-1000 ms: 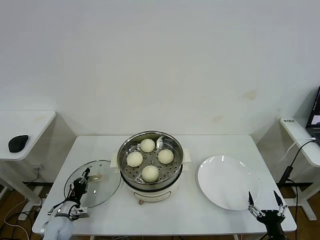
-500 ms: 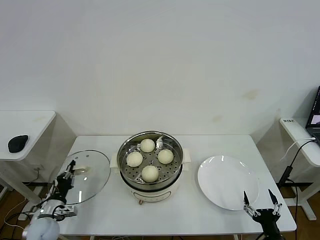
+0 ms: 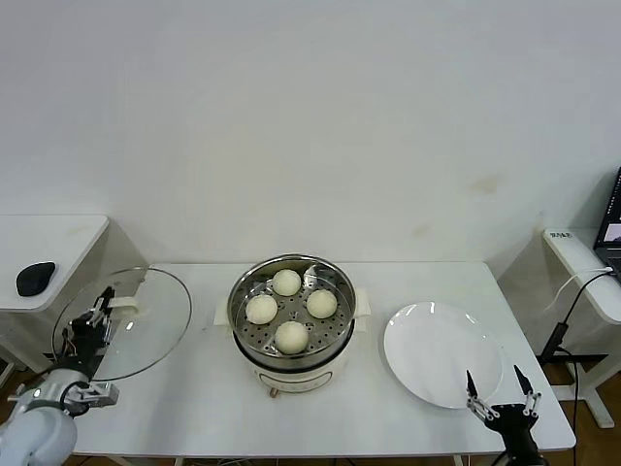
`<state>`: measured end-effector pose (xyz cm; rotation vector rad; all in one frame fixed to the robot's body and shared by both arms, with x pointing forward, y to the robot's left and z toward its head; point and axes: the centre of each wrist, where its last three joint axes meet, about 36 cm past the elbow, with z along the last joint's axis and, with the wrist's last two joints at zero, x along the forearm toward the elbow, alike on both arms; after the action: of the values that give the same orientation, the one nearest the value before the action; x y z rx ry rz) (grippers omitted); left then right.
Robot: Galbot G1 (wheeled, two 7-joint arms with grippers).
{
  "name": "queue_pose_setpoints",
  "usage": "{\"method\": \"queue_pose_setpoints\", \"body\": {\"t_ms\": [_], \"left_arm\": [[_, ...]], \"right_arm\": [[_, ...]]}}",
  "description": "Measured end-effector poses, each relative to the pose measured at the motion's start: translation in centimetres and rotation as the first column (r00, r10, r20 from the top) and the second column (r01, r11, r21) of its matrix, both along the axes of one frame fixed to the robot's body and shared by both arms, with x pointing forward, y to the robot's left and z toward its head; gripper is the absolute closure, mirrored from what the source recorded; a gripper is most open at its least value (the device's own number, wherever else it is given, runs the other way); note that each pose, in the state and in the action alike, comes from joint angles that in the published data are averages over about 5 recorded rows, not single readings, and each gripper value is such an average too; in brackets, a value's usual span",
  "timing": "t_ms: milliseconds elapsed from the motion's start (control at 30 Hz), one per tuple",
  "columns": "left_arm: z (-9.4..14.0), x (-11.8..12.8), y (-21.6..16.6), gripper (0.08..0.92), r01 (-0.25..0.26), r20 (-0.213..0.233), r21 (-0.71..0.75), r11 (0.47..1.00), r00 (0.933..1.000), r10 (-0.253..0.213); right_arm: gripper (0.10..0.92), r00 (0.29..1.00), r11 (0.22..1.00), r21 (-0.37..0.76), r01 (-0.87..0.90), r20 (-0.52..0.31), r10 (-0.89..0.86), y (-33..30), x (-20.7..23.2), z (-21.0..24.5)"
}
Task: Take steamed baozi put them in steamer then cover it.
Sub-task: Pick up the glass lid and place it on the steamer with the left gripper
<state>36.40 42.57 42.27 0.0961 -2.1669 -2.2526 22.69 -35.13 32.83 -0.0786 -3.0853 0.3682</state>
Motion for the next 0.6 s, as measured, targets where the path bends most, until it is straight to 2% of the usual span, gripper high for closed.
{"method": "queue_pose_setpoints", "body": {"t_ms": [333, 600], "left_arm": [[4.3, 0.9, -6.0, 0.852, 0.035, 0.029, -0.036, 0.999, 0.999, -0.034], [5.5, 2.2, -11.1, 0.852, 0.05, 0.019, -0.067, 0.996, 0.9986, -0.049]], "right_arm": [[0.2, 1.0, 1.0, -0.019, -0.003, -0.013, 0.002, 0.6, 0.0, -0.6], [0.2, 1.0, 0.999, -0.036, -0.001, -0.024, 0.0, 1.4, 0.2, -0.7]]}}
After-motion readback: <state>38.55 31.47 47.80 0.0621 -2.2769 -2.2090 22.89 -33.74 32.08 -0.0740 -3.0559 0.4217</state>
